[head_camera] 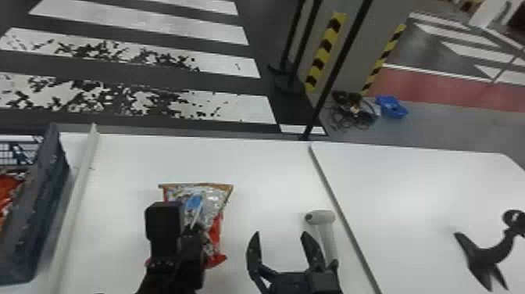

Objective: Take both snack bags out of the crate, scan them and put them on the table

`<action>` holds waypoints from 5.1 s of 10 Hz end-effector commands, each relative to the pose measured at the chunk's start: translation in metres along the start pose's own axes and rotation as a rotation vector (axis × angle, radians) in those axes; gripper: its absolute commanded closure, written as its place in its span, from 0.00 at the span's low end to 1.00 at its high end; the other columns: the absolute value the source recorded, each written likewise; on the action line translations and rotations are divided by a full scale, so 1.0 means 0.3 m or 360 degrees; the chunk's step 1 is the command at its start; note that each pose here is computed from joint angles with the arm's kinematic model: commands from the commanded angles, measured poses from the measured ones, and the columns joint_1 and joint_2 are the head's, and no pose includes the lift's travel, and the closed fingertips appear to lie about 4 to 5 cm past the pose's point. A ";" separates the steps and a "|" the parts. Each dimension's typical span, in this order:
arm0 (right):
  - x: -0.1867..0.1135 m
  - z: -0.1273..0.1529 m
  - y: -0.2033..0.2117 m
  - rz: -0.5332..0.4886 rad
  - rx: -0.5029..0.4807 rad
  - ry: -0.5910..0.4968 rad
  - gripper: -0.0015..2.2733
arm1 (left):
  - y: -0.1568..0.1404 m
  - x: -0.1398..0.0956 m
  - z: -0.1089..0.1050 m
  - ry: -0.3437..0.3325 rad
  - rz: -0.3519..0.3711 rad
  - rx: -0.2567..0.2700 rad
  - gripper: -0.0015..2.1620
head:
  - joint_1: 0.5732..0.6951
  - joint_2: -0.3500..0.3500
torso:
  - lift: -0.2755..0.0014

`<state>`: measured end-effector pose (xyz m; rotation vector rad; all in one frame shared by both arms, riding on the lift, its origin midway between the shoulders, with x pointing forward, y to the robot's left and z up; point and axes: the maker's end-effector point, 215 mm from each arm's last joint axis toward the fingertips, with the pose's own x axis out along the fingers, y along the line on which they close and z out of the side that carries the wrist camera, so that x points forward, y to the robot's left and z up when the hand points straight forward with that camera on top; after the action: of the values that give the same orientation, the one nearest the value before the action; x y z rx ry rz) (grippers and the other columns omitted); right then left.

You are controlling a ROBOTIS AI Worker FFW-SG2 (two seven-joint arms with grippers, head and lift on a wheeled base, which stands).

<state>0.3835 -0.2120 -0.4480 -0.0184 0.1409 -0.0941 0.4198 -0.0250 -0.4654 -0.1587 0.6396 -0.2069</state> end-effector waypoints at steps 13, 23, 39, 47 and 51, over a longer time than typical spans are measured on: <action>0.006 0.050 0.031 0.0021 0.0022 -0.0063 0.03 | 0.195 -0.215 0.368 -0.0529 0.0215 0.0120 0.02 | 1.00 0.12 | 0.66; 0.019 0.114 0.217 0.0181 0.0056 -0.0091 0.10 | 0.733 -0.615 0.567 -0.1149 0.0063 0.0459 0.04 | 1.00 0.61 | 0.66; -0.003 -0.131 0.734 0.0850 -0.0293 0.0394 0.99 | 0.898 -0.585 0.379 -0.0973 -0.0086 0.0294 0.04 | 1.00 1.00 | 0.66; -0.062 -0.226 0.626 0.0772 -0.0403 0.0607 0.99 | 0.908 -0.553 0.369 -0.0967 -0.0096 0.0254 0.04 | 1.00 1.00 | 0.66; -0.076 -0.208 0.652 0.0802 -0.0394 0.0597 0.99 | 0.899 -0.537 0.369 -0.0967 -0.0108 0.0248 0.04 | 1.00 1.00 | 0.66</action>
<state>0.3705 -0.0182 -0.5126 -0.2139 0.5289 0.4224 0.3985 0.2838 -0.3423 -0.0857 0.0145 -0.2580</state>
